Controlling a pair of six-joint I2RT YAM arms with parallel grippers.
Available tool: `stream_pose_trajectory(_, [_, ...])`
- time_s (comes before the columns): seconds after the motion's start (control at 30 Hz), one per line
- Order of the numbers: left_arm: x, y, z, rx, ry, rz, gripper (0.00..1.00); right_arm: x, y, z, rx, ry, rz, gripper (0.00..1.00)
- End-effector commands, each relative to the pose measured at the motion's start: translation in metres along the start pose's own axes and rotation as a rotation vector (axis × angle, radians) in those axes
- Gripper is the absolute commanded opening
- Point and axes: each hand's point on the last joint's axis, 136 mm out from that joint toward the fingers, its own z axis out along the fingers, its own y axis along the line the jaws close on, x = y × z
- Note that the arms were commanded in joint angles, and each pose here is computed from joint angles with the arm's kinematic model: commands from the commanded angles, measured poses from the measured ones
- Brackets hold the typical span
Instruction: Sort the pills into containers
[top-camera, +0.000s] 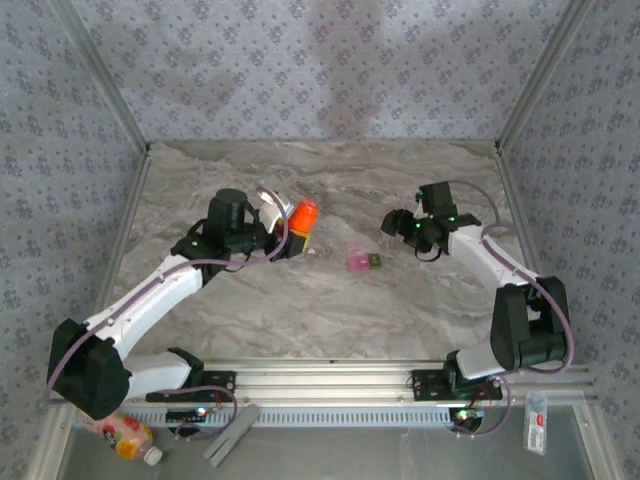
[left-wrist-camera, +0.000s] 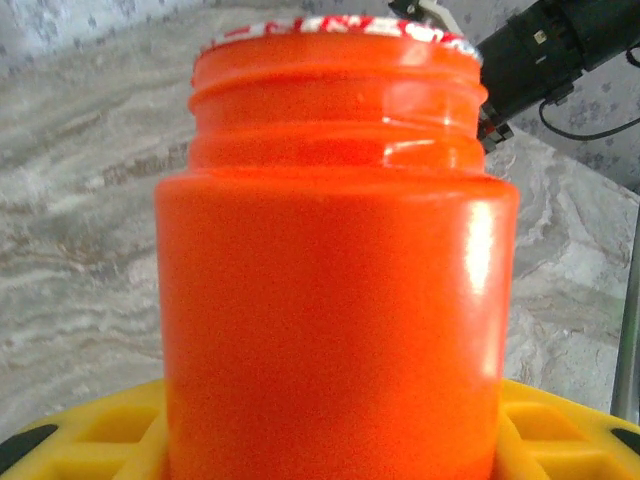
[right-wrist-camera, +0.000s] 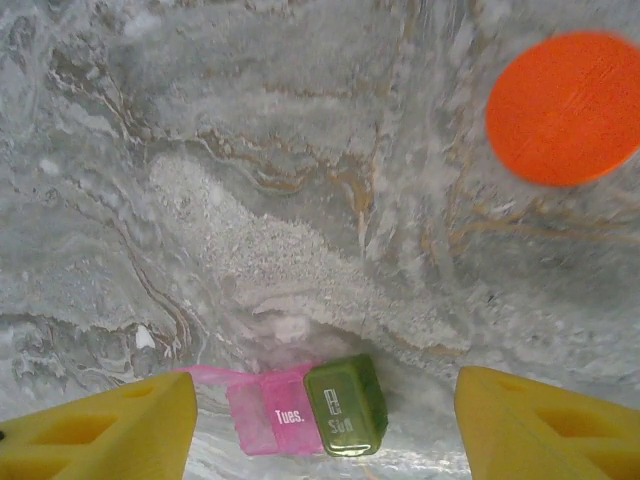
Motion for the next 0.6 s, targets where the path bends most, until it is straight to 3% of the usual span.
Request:
stream_pose_trajectory(0.0, [0.007,0.003,0.011,-0.019,0.014,-0.032,0.00,0.006,-0.002,0.014,-0.039,0.015,0.072,0.64])
stream_pose_trajectory(0.17, [0.016,0.007,0.018,-0.039,0.028,-0.066,0.00,0.010,-0.007,0.028,-0.033,0.028,0.104,0.57])
stream_pose_trajectory(0.57, [0.024,0.004,0.025,-0.038,0.019,-0.015,0.00,0.024,-0.010,0.061,0.023,0.084,0.097,0.50])
